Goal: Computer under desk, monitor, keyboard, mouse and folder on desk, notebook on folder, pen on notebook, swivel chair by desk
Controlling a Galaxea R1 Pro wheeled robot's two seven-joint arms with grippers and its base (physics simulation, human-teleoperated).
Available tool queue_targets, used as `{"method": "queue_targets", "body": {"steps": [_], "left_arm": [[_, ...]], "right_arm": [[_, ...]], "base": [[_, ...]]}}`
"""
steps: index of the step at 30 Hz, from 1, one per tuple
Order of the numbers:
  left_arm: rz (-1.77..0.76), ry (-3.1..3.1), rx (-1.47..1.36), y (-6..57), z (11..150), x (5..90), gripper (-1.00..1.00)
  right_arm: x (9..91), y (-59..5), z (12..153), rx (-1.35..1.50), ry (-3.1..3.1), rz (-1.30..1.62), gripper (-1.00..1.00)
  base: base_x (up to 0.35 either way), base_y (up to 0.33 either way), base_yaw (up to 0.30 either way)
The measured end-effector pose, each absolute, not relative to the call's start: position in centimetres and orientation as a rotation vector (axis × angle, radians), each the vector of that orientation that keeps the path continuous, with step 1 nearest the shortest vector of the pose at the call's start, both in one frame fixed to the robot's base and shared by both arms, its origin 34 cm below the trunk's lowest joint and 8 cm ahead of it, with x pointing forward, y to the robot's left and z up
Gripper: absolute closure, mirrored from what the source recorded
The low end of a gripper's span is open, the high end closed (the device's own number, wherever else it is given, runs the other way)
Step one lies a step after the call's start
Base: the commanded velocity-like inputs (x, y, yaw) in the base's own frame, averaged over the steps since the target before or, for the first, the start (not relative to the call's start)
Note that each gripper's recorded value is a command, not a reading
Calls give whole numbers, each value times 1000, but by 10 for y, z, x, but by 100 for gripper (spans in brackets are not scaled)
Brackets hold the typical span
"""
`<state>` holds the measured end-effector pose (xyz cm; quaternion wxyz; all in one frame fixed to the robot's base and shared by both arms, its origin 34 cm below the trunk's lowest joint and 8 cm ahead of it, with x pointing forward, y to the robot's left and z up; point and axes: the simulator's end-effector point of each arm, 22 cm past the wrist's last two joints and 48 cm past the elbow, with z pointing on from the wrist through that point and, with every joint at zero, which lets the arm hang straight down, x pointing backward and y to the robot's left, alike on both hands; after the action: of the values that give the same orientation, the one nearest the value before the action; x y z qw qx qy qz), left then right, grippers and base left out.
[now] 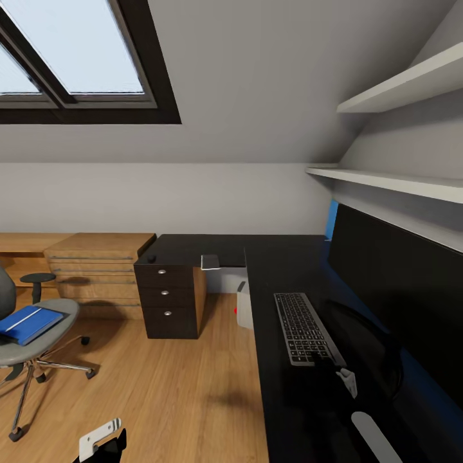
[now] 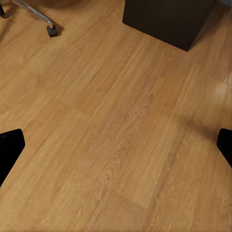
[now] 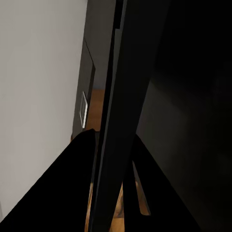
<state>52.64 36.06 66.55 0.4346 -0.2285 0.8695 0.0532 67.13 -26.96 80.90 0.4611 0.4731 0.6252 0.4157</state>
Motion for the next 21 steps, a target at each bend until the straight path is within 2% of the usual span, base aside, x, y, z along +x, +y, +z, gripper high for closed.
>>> {"method": "queue_targets", "body": {"steps": [9, 21], "left_arm": [[132, 2165, -569, 360, 665, 526, -100], [132, 2165, -569, 361, 666, 526, -100]], "right_arm": [[671, -269, 809, 1163, 1538, 1023, 100], [671, -270, 809, 1164, 1538, 1021, 100]], "base": [[0, -83, 0], [0, -10, 0]]}}
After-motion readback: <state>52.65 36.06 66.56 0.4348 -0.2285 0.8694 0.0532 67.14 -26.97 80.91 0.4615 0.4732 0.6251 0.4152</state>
